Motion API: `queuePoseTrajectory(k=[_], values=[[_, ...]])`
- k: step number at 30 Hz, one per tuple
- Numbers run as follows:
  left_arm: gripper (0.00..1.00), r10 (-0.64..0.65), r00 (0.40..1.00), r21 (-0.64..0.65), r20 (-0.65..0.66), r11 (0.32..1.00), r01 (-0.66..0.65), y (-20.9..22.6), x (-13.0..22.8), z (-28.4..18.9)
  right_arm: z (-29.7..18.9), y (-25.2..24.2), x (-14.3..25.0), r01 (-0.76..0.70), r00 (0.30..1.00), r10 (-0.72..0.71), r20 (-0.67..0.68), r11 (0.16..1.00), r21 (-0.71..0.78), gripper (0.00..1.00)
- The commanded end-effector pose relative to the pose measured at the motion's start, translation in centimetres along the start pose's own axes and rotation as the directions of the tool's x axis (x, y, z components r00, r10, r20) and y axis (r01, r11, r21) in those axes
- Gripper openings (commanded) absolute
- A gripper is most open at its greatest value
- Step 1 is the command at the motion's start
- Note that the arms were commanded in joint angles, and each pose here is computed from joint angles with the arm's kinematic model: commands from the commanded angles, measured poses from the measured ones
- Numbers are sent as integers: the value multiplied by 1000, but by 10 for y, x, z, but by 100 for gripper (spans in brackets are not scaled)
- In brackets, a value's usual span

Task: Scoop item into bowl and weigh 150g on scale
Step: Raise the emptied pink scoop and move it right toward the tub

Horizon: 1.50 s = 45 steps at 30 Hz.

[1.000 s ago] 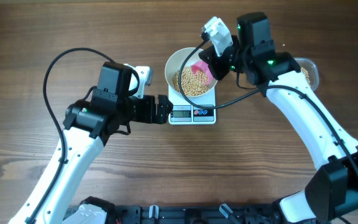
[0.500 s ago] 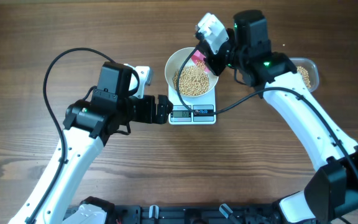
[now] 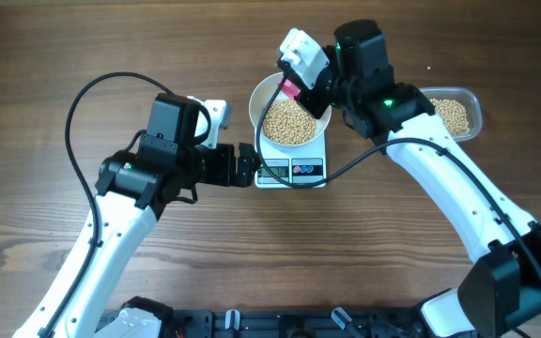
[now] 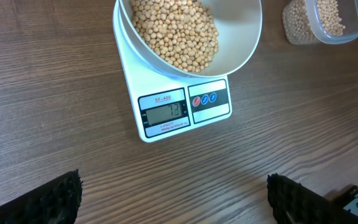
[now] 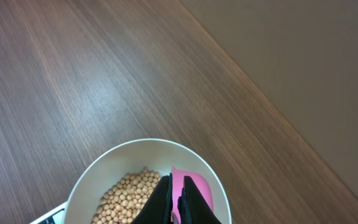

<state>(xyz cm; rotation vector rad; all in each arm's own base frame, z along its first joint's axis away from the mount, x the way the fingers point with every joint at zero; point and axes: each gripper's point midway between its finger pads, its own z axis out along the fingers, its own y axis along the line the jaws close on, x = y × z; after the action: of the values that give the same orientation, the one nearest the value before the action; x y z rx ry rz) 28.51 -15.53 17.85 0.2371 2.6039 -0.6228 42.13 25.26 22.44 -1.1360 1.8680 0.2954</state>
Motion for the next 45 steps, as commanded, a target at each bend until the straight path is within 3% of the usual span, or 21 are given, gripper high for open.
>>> queuePoseTrajectory(k=[1,7,12,16,22,27,31,41,45], values=[[100,16,1000,12,-11,1000,-16,-2,3,2,-7,-4,-8,26,1000,-27,11,999,35,4],[100,16,1000,12,-11,1000,-16,-2,3,2,-7,-4,-8,-205,979,204,20,978,31,4],[100,16,1000,12,-11,1000,-16,-2,3,2,-9,8,-14,-423,904,426,35,903,-79,5],[100,16,1000,12,-11,1000,-16,-2,3,2,-17,2,-22,-569,810,584,53,805,-169,4],[100,16,1000,12,-11,1000,-16,-2,3,2,-40,-28,-29,-669,689,719,91,680,-300,4],[100,16,1000,12,-11,1000,-16,-2,3,2,-68,-69,-11,-786,522,850,77,513,-345,4],[100,16,1000,12,-11,1000,-16,-2,3,2,-93,-95,2,-828,410,910,60,399,-395,4],[100,16,1000,12,-11,1000,-16,-2,3,2,-155,-162,55,-871,286,944,166,328,-366,4],[100,16,1000,12,-11,1000,-16,-2,3,2,-172,-169,63,-864,274,946,172,321,-389,4]])
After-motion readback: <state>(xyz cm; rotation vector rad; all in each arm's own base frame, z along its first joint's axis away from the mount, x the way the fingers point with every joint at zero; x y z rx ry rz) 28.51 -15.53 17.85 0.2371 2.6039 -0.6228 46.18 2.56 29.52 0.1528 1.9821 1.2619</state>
